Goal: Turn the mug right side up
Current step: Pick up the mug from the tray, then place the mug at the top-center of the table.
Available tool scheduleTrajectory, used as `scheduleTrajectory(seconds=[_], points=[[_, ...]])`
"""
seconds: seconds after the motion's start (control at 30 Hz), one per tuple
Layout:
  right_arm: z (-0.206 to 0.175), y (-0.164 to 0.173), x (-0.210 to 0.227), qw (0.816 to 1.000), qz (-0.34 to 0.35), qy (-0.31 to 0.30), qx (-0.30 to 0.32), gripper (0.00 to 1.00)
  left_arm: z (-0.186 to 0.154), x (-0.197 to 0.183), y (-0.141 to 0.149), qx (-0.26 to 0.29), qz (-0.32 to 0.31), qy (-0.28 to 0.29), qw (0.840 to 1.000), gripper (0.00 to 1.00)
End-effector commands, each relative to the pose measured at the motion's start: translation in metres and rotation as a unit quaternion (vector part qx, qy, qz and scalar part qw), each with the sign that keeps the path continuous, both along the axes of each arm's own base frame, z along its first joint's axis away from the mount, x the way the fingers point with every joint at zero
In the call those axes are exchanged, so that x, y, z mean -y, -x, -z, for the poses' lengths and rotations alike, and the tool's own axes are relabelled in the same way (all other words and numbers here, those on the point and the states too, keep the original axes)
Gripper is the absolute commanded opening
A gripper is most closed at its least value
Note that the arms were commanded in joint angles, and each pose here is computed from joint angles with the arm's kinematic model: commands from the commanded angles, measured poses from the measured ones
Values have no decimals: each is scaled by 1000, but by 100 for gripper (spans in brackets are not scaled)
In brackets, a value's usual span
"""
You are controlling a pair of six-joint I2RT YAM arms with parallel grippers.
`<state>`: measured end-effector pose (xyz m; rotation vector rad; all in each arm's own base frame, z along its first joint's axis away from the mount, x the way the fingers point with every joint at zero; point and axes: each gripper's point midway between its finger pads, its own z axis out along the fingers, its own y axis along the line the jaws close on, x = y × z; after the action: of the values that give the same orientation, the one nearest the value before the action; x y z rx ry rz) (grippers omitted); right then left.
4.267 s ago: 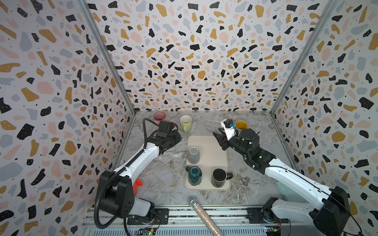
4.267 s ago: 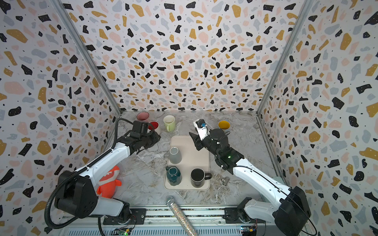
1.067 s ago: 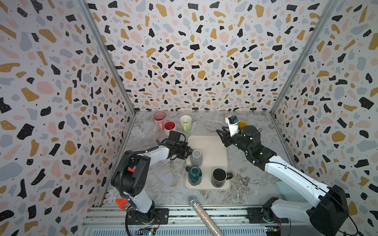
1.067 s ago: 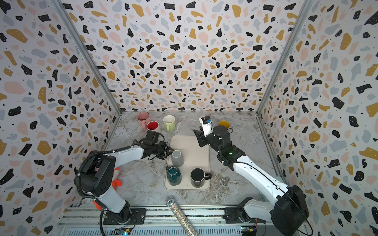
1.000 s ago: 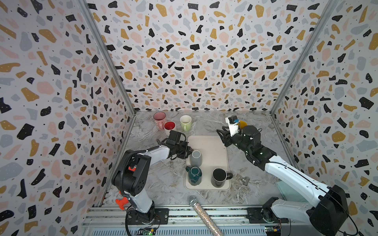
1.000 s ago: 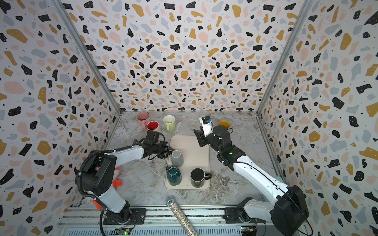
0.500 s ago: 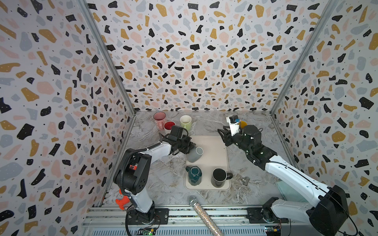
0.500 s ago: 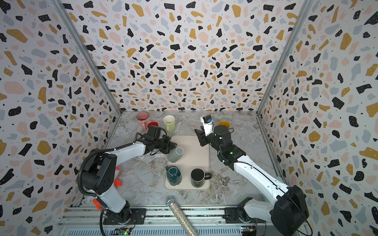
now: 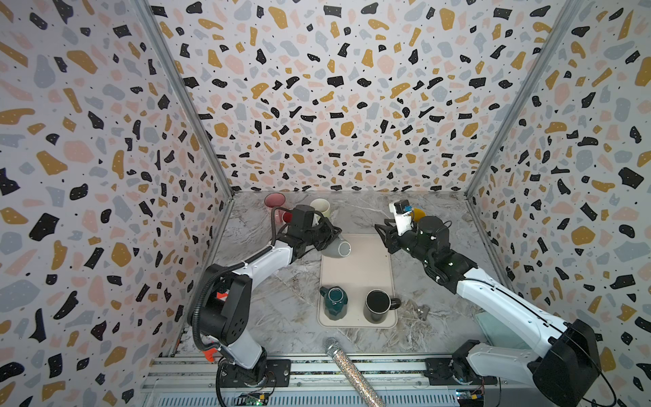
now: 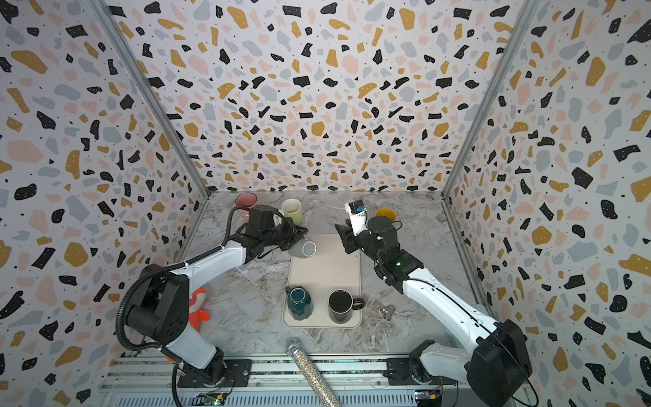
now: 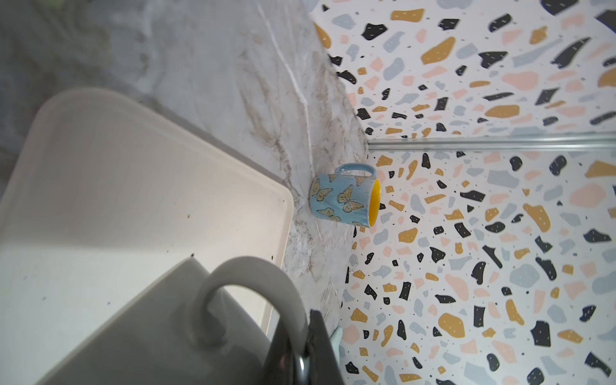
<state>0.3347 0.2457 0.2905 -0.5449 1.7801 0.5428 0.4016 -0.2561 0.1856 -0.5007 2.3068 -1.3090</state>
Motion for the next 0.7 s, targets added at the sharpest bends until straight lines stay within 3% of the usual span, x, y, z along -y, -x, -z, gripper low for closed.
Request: scheduleTrajectory(seconds=[0.0,0.2,0.33,0.43,0.67], points=[[-21,2,3,1000,1,-9,10,40,-73,11,-7,183,44,-30,982,0],[-23,0,-2,1000,-8,-3,-5,40,-105,10,-1,330,63,-158,928,0],[-30,1,-9,1000,-23,-6,-15,40,-122,10,10,424,59,-230,874,0],[-34,2,-16,999,-40,-13,-23,40,-135,14,23,491,59,-250,833,0],[-51,7,-31,996,-81,-30,-23,47,-140,23,45,579,67,-299,756,0]])
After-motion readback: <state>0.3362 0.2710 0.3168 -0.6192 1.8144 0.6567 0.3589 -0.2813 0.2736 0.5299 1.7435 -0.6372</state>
